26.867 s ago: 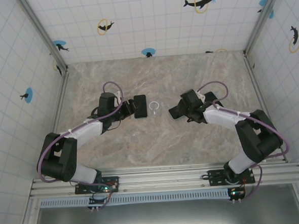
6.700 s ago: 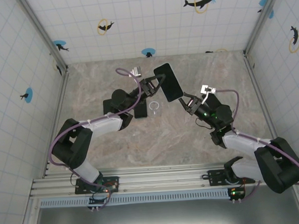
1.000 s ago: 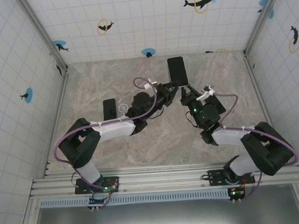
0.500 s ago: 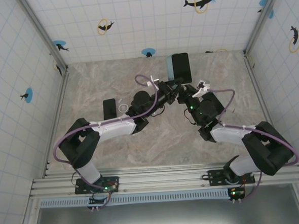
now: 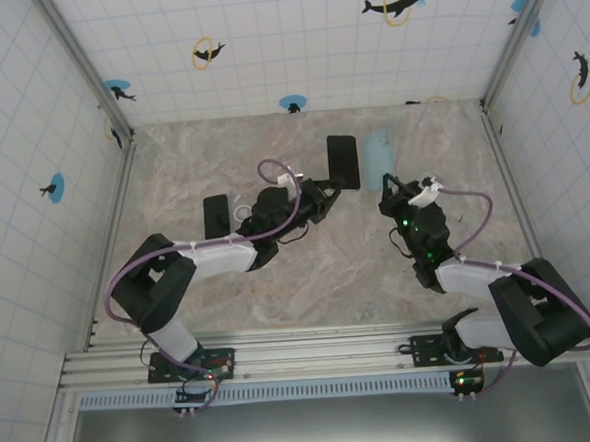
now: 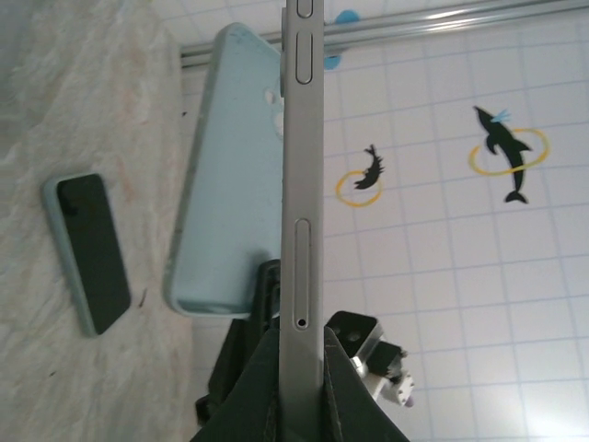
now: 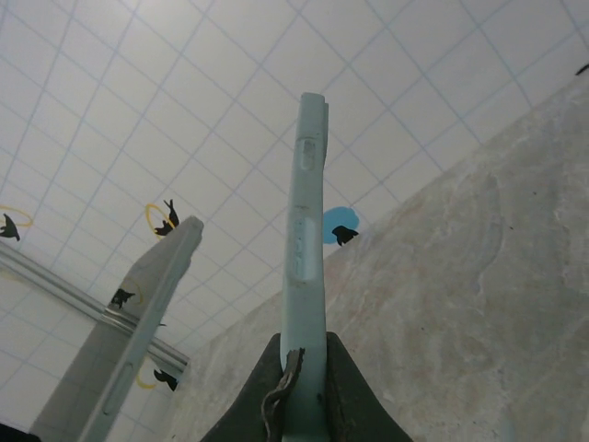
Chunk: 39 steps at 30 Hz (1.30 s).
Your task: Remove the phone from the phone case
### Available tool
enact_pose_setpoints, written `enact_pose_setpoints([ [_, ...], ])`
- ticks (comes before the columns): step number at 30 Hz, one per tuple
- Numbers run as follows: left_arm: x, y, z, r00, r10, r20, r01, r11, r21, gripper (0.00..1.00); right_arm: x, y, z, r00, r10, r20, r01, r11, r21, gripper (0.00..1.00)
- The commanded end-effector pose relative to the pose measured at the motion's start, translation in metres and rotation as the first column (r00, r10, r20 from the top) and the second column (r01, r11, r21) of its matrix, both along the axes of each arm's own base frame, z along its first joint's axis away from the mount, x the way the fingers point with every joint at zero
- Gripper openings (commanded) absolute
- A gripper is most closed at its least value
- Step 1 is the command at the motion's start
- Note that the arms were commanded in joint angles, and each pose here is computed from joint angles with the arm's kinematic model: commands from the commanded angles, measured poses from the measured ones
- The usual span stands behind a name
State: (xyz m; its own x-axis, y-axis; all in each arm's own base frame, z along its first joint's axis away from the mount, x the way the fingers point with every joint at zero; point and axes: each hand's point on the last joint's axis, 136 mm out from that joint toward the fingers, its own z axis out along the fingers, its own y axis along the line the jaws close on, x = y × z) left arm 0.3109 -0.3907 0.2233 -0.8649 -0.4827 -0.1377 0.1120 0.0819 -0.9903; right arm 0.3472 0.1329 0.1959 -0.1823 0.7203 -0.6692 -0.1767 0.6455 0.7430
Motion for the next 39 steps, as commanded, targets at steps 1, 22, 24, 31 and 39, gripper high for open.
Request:
enact_pose_setpoints([
  [1, -0.003, -0.003, -0.007, 0.998, -0.027, 0.052, 0.026, 1.000, 0.014, 0.10, -0.005, -0.006, -0.007, 0.999, 0.009, -0.036, -0.006, 0.998, 0.068, 0.00],
  [22, 0.013, -0.007, -0.116, 0.988, 0.033, -0.149, -0.023, 0.997, 0.072, 0.12, -0.016, -0.006, -0.079, 0.967, 0.045, -0.250, -0.007, 0.988, 0.152, 0.00],
  [24, 0.014, -0.009, -0.120, 0.987, 0.030, -0.158, -0.019, 0.997, 0.071, 0.12, -0.015, -0.003, -0.081, 0.965, 0.052, -0.257, -0.014, 0.989, 0.147, 0.00],
  [31, 0.015, -0.010, -0.135, 0.978, 0.038, -0.205, -0.022, 0.997, 0.078, 0.16, -0.011, 0.004, -0.096, 0.948, 0.066, -0.310, -0.023, 0.990, 0.142, 0.00],
  [39, 0.017, -0.012, -0.148, 0.972, 0.034, -0.234, -0.013, 0.996, 0.090, 0.17, -0.011, 0.009, -0.104, 0.939, 0.086, -0.334, -0.041, 0.990, 0.138, 0.00],
])
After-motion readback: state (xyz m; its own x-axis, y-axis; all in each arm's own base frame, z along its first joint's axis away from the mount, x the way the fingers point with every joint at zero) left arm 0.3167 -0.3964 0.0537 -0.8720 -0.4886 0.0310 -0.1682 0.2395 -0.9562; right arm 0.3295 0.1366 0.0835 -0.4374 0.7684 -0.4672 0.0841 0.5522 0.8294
